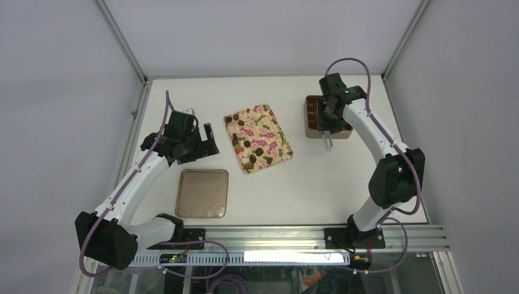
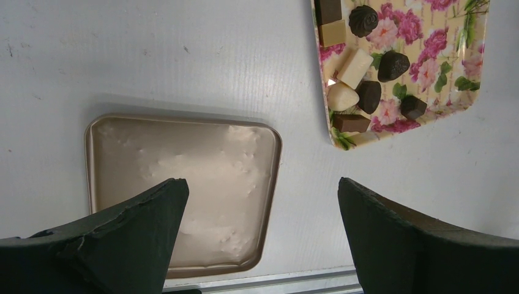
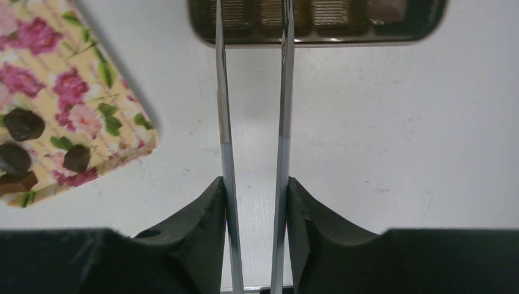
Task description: Pack the chocolate
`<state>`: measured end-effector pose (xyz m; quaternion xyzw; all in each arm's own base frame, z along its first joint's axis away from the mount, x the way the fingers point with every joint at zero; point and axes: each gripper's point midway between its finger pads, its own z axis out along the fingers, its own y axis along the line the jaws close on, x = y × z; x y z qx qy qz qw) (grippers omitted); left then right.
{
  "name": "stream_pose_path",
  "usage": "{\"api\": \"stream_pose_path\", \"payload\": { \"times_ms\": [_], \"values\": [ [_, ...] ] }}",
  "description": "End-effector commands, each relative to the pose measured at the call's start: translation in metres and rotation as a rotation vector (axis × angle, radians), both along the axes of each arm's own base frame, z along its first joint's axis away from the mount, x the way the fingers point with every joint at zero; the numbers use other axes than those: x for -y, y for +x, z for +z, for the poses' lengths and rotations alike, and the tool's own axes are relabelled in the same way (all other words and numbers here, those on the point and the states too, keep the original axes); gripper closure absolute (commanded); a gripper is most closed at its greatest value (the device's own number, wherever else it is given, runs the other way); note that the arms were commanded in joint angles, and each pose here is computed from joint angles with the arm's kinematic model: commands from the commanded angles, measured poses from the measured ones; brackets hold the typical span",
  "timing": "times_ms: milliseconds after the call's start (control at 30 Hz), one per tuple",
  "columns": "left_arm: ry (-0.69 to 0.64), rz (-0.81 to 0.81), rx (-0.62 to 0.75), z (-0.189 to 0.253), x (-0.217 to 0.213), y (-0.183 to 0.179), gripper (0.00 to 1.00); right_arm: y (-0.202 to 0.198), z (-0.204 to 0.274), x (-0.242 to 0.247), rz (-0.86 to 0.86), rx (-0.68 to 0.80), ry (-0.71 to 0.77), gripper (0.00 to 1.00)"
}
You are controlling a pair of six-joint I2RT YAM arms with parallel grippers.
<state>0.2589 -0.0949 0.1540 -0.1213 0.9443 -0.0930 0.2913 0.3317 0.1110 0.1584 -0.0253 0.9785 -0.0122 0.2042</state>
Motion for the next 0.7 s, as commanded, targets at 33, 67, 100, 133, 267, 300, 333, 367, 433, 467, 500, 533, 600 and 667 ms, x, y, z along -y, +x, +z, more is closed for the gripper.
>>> {"api": "stream_pose_path", "payload": {
  "times_ms": [33,67,100,133,267,300,333,367,433,467,500,533,600,667],
  "values": [
    [-0.020,0.004,0.055,0.012,0.000,0.007,0.01,0.000,0.013,0.045,-0.112,0.036,0.034,1.00],
    [-0.020,0.005,0.054,0.011,0.000,0.007,0.01,0.000,0.010,0.051,-0.124,0.024,0.038,1.00],
    [-0.021,0.005,0.053,0.011,0.000,0.007,0.01,-0.001,0.007,0.056,-0.137,0.010,0.043,1.00],
    [-0.022,0.004,0.053,0.012,0.001,0.007,0.01,-0.001,0.003,0.061,-0.150,-0.006,0.050,1.00],
    [-0.024,0.003,0.055,0.013,0.001,0.008,0.01,0.001,-0.007,0.067,-0.166,-0.041,0.078,1.00],
    [-0.023,0.004,0.055,0.012,0.001,0.008,0.01,0.001,-0.010,0.067,-0.167,-0.050,0.080,1.00],
    [-0.024,0.003,0.055,0.013,0.001,0.008,0.01,0.001,-0.011,0.068,-0.168,-0.057,0.083,1.00],
    [-0.026,0.002,0.057,0.014,0.001,0.008,0.01,0.001,-0.013,0.068,-0.170,-0.064,0.084,1.00],
    [-0.026,0.002,0.058,0.014,0.001,0.008,0.01,0.001,-0.014,0.069,-0.176,-0.071,0.093,0.99],
    [-0.026,0.002,0.058,0.014,0.001,0.008,0.01,0.001,-0.015,0.070,-0.180,-0.075,0.096,0.99],
    [-0.027,0.001,0.059,0.014,0.002,0.008,0.01,0.001,-0.015,0.070,-0.181,-0.078,0.098,0.99],
    [-0.025,0.001,0.058,0.014,0.001,0.008,0.01,0.000,-0.016,0.070,-0.183,-0.083,0.099,0.98],
    [-0.025,0.000,0.059,0.014,0.001,0.009,0.01,-0.001,-0.016,0.072,-0.185,-0.089,0.095,0.97],
    [-0.027,-0.001,0.058,0.014,0.002,0.008,0.01,-0.003,-0.016,0.072,-0.186,-0.095,0.092,0.96]
  ]
}}
